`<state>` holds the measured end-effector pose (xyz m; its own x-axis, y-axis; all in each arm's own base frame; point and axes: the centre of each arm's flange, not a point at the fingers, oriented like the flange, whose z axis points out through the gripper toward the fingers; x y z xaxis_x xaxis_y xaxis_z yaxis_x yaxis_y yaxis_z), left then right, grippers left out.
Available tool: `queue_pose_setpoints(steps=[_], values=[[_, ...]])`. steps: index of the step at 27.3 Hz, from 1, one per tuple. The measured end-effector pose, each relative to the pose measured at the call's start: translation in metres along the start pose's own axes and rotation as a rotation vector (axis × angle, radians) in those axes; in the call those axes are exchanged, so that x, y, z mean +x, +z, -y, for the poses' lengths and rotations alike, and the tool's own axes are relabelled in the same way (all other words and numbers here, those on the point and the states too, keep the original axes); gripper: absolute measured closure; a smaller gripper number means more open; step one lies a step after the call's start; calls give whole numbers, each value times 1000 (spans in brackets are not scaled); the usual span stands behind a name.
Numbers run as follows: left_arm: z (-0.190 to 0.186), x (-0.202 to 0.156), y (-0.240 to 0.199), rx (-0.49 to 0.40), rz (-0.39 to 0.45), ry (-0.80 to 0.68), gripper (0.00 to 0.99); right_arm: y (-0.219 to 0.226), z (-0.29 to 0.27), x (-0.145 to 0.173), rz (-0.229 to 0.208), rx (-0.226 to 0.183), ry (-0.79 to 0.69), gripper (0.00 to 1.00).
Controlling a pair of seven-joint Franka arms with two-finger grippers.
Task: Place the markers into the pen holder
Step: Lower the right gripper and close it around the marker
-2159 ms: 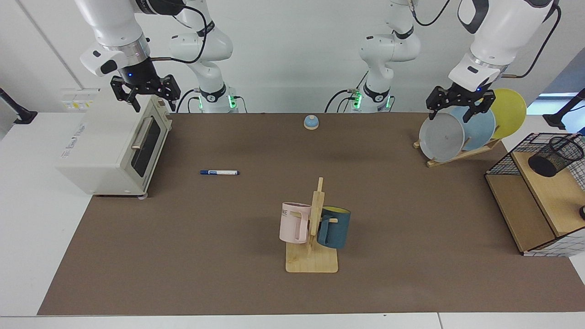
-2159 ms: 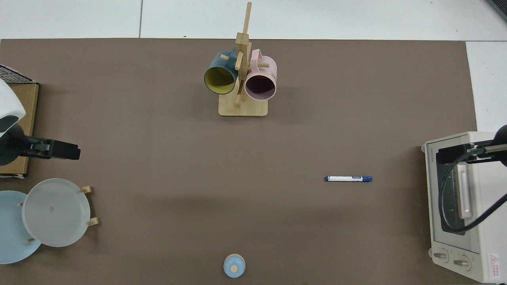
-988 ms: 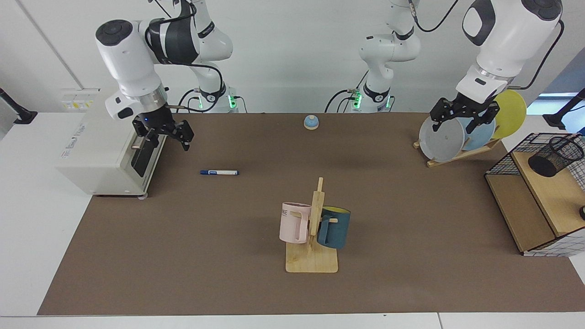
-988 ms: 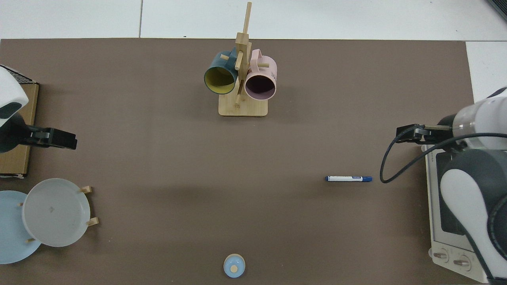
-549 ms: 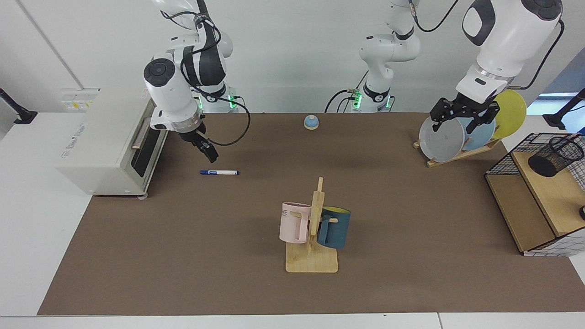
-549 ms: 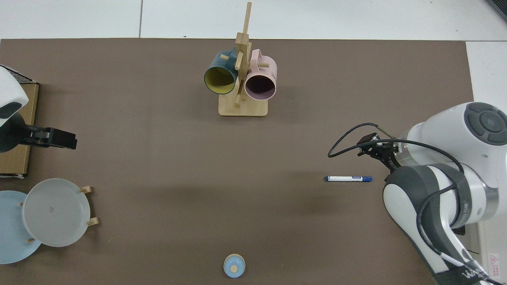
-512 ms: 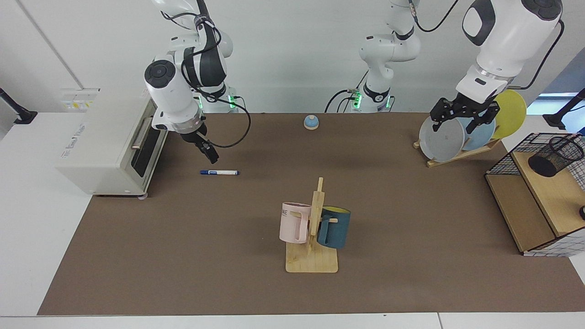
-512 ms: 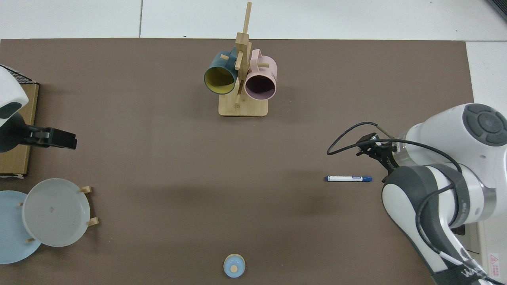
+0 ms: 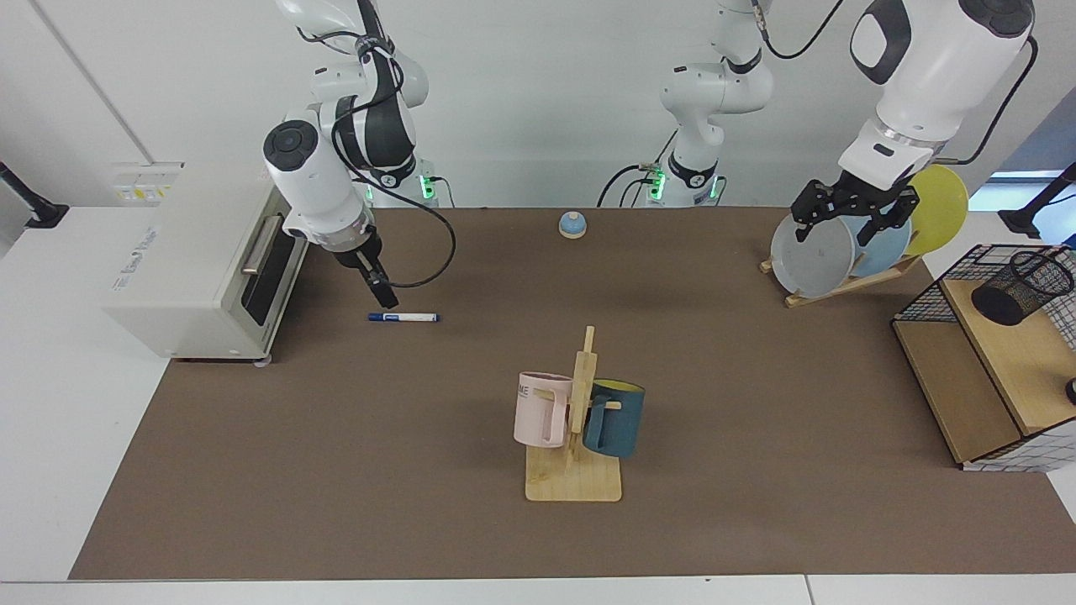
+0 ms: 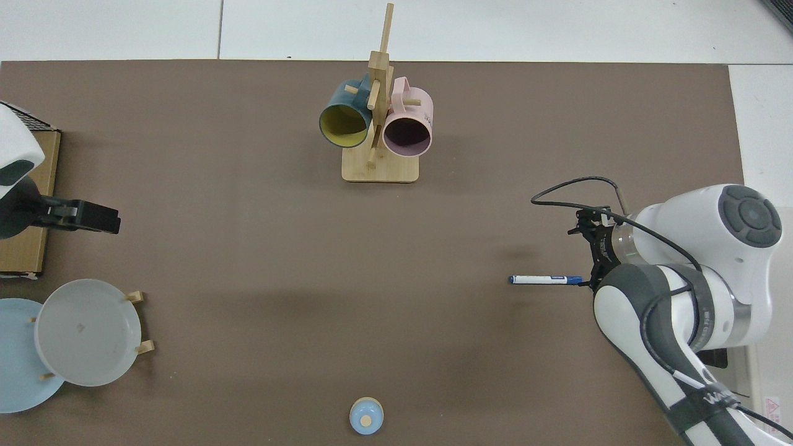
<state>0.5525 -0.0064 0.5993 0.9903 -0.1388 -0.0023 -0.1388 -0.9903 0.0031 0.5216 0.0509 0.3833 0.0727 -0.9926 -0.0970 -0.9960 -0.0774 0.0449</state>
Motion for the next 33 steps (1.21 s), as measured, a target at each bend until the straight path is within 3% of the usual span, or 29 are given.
queue_pose_setpoints(steps=[11,18,33], values=[[0,0,0,0,1,1,0,37,-5,21,-3,-41,125,0],[0,0,1,0,3,1,0,62,-10,23,-6,-73,123,0],[0,0,3,-1,8,1,0,95,-16,26,3,-98,102,9]])
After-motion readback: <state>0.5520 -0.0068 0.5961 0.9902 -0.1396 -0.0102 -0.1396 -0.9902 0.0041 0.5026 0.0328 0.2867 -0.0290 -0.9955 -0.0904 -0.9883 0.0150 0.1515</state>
